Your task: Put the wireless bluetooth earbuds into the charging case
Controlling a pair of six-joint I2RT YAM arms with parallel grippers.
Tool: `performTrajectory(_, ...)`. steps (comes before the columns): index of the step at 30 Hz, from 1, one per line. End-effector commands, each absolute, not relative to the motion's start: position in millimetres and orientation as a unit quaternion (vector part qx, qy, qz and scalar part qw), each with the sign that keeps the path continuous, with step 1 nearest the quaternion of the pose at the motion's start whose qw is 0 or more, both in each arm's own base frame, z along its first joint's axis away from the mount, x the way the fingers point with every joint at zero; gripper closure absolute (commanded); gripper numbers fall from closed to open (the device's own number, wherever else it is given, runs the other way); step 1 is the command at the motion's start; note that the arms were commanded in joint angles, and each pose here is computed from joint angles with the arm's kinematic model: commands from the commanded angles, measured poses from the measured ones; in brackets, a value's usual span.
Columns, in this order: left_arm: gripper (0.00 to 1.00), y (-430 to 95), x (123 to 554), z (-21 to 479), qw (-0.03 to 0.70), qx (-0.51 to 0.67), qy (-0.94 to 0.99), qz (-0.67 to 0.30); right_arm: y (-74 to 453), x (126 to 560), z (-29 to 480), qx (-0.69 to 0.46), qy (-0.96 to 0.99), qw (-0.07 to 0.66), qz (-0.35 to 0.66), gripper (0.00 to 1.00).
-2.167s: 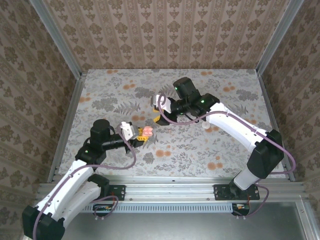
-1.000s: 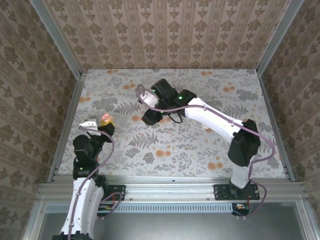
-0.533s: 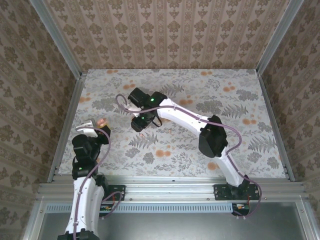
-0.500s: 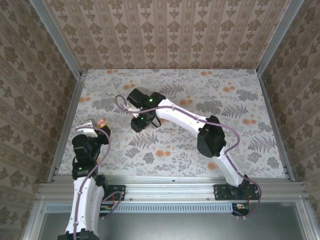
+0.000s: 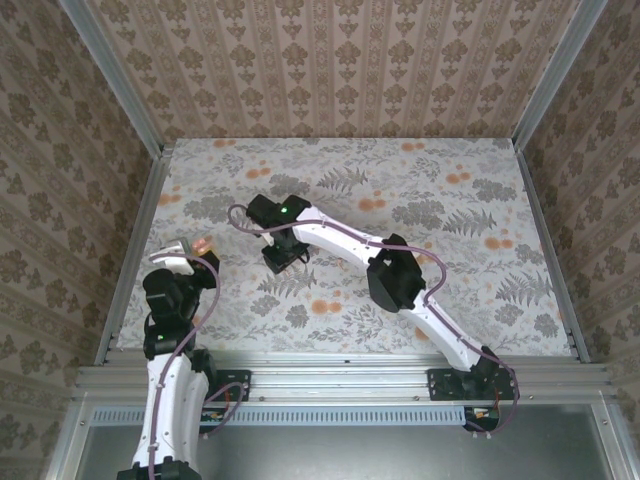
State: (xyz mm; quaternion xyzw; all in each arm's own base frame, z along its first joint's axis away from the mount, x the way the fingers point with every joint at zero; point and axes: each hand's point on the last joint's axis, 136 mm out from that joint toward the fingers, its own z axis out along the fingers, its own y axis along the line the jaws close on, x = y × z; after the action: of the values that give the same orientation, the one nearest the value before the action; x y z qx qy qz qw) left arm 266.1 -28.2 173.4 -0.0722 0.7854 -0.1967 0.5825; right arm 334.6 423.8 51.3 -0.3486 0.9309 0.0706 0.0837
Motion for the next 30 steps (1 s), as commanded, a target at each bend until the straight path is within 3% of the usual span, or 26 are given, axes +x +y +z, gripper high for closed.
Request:
performTrajectory(1,0.92,-24.8,266.8,182.9,0.590,-0.080,0.779,-0.195,418.1,333.0,41.0,-0.339,0.937,0.068,0.053,0.58)
performTrajectory(20,0.92,-24.3,267.1,182.5,0.590,-0.082,0.779,-0.197,426.7,333.5,12.3,-0.344,0.935,0.056,0.062,0.63)
performTrajectory(30,0.92,-24.4,267.2,182.4,0.589,-0.082,0.779,-0.198,427.6,336.5,15.2,-0.339,0.937,0.065,0.061,0.77)
